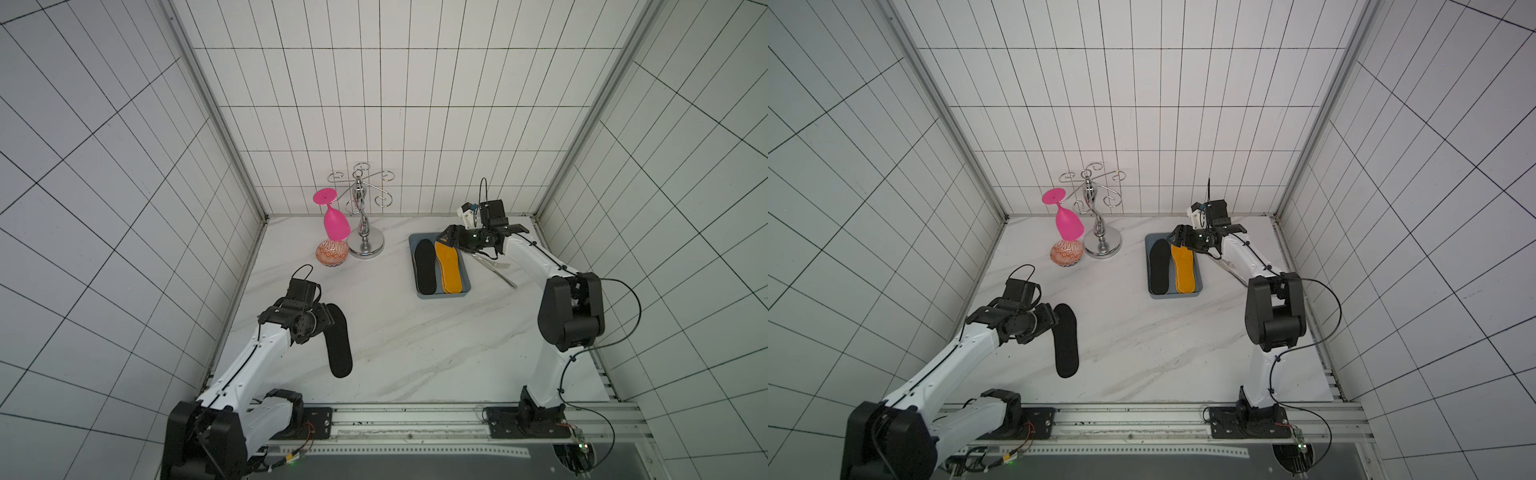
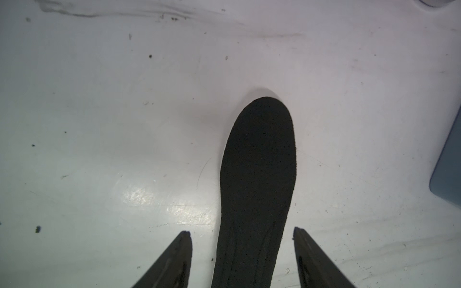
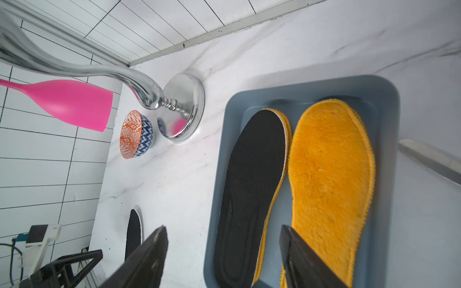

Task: Put the insoles into the storage box
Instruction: Pick up the insole from the center of the board, then place the insole in the storage box.

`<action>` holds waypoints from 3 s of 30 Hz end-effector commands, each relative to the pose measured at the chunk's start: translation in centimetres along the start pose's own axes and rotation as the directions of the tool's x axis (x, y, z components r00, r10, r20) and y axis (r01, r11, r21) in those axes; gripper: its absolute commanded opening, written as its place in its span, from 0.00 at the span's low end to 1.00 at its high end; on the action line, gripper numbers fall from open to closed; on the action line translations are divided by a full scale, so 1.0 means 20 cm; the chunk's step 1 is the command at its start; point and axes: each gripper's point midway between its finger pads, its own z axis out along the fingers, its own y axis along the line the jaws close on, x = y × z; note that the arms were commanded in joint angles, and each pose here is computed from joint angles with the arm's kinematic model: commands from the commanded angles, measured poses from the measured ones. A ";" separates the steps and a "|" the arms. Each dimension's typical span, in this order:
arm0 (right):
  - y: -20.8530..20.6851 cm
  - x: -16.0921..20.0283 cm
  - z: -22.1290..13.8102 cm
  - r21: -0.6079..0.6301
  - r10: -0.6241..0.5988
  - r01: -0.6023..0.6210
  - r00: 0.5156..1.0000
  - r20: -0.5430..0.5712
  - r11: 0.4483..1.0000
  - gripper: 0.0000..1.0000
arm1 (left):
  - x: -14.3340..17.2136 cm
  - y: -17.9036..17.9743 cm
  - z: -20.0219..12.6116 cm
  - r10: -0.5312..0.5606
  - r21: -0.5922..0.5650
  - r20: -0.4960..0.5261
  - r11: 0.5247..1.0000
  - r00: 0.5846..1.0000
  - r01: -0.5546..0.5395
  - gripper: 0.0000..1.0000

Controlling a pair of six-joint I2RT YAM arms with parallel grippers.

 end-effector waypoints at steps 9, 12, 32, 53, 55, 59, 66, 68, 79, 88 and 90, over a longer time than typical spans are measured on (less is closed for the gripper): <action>0.08 0.31 -0.17 0.056 -0.080 0.080 0.997 -0.014 0.995 0.76 | 0.05 -0.01 0.19 -0.063 0.024 -0.070 0.998 0.996 0.065 0.46; 0.06 0.37 -0.18 0.063 -0.068 0.069 0.997 -0.022 0.996 0.76 | 0.07 -0.02 0.24 -0.060 0.035 -0.104 0.997 0.993 0.064 0.39; 0.09 0.42 -0.18 0.034 -0.065 0.066 0.997 -0.037 0.997 0.76 | 0.20 -0.04 0.33 0.152 -0.053 -0.211 0.985 0.966 -0.167 0.00; 0.30 0.53 -0.13 -0.133 -0.003 -0.005 0.998 -0.064 0.991 0.76 | 0.01 -0.49 -0.07 0.170 0.311 -0.048 0.939 0.984 -0.147 0.00; 0.33 0.54 -0.14 -0.157 -0.001 -0.010 0.997 -0.071 0.988 0.76 | -0.01 -0.55 -0.13 0.154 0.364 -0.025 0.922 0.988 -0.135 0.00; 0.39 0.57 -0.16 -0.185 0.005 -0.018 0.997 -0.074 0.983 0.77 | -0.06 -0.71 -0.26 0.092 0.496 0.036 0.863 0.995 -0.098 0.00; 0.46 0.60 -0.20 -0.224 0.045 -0.058 0.997 -0.063 0.973 0.77 | -0.09 -0.96 -0.42 0.016 0.639 0.135 0.763 0.991 -0.099 0.00; 0.50 0.61 -0.22 -0.252 0.056 -0.069 0.997 -0.058 0.965 0.77 | -0.07 -1.04 -0.45 0.010 0.673 0.139 0.733 0.990 -0.102 0.00; 0.65 0.63 -0.23 -0.367 0.048 -0.071 0.996 -0.071 0.928 0.60 | 0.05 -1.36 -0.50 0.005 0.781 0.136 0.615 0.991 -0.111 0.00; 0.67 0.64 -0.22 -0.392 0.042 -0.074 0.995 -0.090 0.917 0.33 | 0.07 -1.44 -0.52 0.023 0.792 0.148 0.596 0.989 -0.132 0.00; 0.68 0.64 -0.22 -0.401 0.044 -0.079 0.995 -0.094 0.913 0.26 | 0.08 -1.45 -0.52 0.028 0.792 0.146 0.596 0.989 -0.134 0.00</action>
